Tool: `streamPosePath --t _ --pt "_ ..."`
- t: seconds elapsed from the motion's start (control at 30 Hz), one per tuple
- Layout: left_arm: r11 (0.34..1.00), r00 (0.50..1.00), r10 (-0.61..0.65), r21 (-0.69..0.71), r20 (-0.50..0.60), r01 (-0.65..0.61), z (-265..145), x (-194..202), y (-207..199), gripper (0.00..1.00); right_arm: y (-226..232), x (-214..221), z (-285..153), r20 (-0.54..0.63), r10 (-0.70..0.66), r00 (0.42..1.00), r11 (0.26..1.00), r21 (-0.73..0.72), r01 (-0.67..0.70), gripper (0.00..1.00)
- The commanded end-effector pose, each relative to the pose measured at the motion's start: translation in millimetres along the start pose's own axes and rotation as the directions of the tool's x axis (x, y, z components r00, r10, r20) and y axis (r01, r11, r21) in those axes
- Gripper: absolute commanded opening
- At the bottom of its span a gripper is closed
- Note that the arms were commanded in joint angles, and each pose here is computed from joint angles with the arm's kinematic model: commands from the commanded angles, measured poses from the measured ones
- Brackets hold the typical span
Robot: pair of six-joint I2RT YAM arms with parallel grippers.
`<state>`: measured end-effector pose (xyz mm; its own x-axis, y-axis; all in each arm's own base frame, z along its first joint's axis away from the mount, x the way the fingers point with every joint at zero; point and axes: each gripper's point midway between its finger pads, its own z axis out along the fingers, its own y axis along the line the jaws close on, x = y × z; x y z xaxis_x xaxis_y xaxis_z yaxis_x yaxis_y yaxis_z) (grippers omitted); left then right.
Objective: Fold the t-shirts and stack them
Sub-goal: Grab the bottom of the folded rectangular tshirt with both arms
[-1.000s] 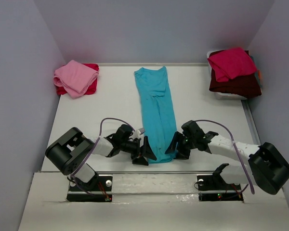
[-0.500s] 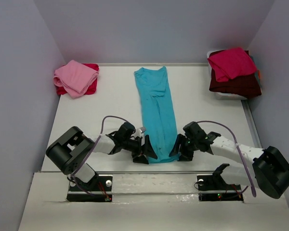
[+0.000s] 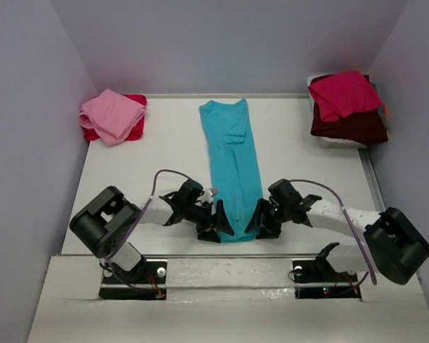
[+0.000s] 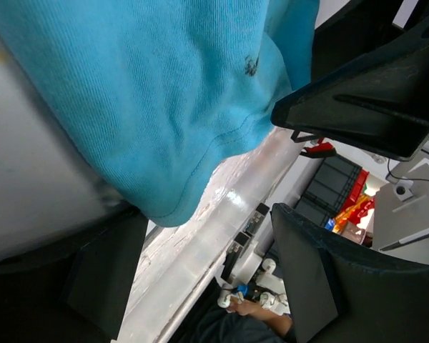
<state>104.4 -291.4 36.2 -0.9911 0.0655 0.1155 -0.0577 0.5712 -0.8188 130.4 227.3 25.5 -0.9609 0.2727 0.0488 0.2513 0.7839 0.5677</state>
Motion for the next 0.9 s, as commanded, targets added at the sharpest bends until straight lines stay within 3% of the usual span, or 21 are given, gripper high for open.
streamPosePath --t 0.0,0.3,0.57,0.87 --pt "0.944 0.996 -0.019 -0.327 0.085 0.046 -6.0 -4.1 72.9 0.85 -47.2 -0.3 8.2 0.035 0.007 0.999 0.987 0.160 -0.013 0.58" --pt "0.926 0.986 -0.018 -0.370 0.165 0.079 -13.5 -15.0 74.0 0.86 -44.6 0.6 5.1 0.034 0.005 0.999 0.988 0.152 -0.011 0.38" --pt "0.902 0.988 -0.049 -0.420 0.145 0.106 -14.9 -2.2 96.5 0.86 -47.3 1.3 1.7 0.038 0.001 0.999 0.986 0.165 -0.007 0.39" --pt "0.919 0.990 -0.083 -0.375 0.111 0.119 -3.7 7.4 101.0 0.80 -43.9 0.1 0.6 0.044 0.005 0.999 0.987 0.157 -0.012 0.39"
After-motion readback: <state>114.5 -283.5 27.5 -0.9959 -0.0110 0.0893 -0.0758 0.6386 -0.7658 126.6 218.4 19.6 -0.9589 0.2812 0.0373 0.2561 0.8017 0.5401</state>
